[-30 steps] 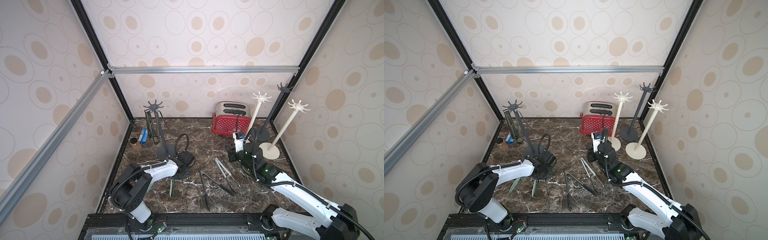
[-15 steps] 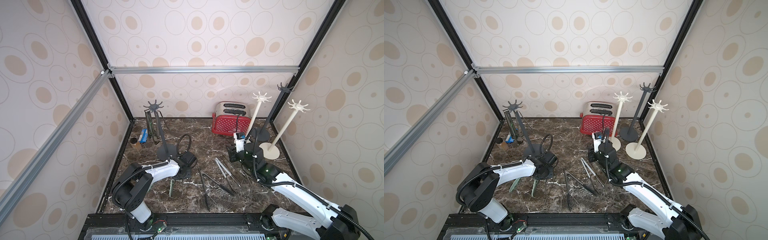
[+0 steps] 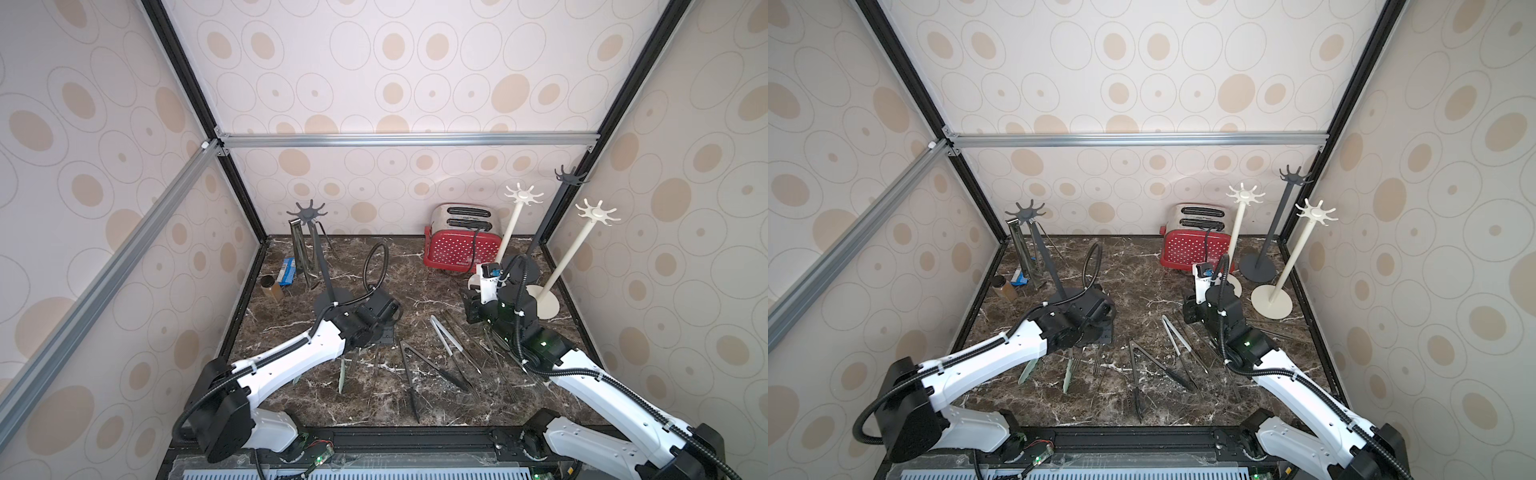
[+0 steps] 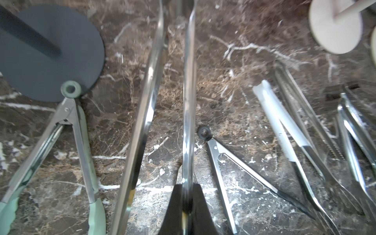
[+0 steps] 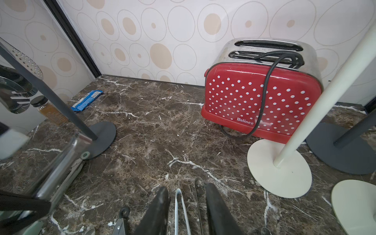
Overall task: Hang food tongs on kitchen utensil racks
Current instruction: Pick up the food tongs from the center of the board.
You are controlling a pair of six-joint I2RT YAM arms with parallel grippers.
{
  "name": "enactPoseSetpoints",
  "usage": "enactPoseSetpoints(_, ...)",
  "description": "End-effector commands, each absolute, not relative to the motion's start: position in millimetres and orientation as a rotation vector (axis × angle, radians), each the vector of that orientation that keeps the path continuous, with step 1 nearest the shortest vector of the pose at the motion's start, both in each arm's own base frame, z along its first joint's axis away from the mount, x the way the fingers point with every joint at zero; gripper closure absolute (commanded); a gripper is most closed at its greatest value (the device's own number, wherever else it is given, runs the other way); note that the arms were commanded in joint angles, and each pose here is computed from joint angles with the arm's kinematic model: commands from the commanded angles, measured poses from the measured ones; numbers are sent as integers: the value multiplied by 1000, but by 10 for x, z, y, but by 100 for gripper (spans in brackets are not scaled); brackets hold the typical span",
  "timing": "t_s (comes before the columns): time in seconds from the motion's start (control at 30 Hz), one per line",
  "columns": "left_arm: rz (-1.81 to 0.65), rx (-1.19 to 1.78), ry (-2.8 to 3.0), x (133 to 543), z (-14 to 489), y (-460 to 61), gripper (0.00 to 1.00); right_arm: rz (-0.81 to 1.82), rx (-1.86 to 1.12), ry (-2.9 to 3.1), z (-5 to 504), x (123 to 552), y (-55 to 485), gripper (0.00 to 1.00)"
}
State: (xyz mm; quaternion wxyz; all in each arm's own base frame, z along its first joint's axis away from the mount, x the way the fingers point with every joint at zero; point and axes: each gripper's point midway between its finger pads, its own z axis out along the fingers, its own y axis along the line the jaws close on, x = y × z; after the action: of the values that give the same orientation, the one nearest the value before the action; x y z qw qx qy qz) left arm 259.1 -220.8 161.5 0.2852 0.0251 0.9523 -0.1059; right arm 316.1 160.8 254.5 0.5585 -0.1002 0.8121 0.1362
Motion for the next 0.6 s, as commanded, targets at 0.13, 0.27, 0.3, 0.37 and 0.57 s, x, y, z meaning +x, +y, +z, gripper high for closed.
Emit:
enactPoseSetpoints(0.13, -180, 80, 2276, 2599, 2466, -1818, 100, 327, -233, 1880, 2704, 3167, 1572, 67)
enactPoseSetpoints(0.27, -115, 55, 2154, 2586, 2859, -1555, 100, 321, -240, 1884, 2685, 3174, 1570, 67)
enactPoseSetpoints(0.3, -92, 51, 2134, 2581, 2936, -1491, 100, 321, -241, 1884, 2679, 3174, 1568, 67)
enactPoseSetpoints(0.37, -53, 46, 2085, 2559, 3147, -1360, 100, 320, -245, 1886, 2666, 3180, 1570, 67)
enactPoseSetpoints(0.57, 30, 12, 1987, 2456, 3615, -1019, 100, 328, -254, 1904, 2595, 3195, 1589, 68)
